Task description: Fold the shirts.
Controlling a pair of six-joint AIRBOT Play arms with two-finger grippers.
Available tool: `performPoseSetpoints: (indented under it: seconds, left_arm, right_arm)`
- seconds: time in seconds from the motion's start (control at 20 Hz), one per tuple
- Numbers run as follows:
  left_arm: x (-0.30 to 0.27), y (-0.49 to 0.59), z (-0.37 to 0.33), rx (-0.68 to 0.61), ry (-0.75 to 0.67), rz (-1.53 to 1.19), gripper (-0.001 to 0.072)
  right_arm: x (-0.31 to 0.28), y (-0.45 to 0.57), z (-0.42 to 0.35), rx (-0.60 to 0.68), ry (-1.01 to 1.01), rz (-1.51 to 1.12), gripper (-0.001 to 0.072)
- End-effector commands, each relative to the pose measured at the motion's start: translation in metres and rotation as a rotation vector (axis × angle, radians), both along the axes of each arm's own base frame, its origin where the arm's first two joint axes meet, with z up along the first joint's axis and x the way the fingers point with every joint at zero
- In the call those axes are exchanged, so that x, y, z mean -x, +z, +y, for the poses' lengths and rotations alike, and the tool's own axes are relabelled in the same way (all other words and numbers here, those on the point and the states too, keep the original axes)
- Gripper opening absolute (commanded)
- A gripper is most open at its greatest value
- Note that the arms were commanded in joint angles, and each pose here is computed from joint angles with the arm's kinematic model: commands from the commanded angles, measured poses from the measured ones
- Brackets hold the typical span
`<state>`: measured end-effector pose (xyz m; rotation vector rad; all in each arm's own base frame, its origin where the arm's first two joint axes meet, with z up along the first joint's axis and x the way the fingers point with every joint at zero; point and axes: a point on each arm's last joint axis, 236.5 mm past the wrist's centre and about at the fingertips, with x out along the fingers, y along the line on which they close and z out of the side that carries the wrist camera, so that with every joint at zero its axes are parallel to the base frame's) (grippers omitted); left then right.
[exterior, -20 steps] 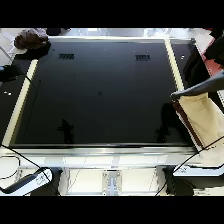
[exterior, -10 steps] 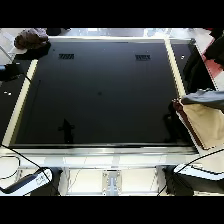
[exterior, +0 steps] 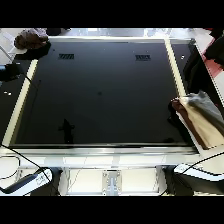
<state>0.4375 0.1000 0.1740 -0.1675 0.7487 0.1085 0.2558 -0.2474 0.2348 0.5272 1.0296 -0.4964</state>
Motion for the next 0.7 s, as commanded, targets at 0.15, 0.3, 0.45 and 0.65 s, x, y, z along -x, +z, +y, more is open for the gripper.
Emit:
performPoseSetpoints:
  seconds: [0.15,0.3,0.45,0.65]
  left_arm:
    - [0.000,0.000,0.000,0.000,0.000,0.001,0.0009]
    - [-0.001,-0.007,0.000,0.010,0.001,0.020,0.0009]
    - [0.009,-0.020,-0.005,0.050,0.007,0.086,0.0009]
    - [0.013,-0.024,-0.009,0.063,-0.001,0.111,0.0009]
  right_arm:
    - [-0.069,0.039,0.085,-0.123,0.287,-0.247,0.0379]
    - [-0.115,0.059,0.176,-0.210,0.551,-0.371,0.0380]
    - [-0.145,0.060,0.256,-0.149,0.765,-0.399,0.0380]
    - [-0.172,0.040,0.319,-0.039,0.894,-0.367,0.0380]
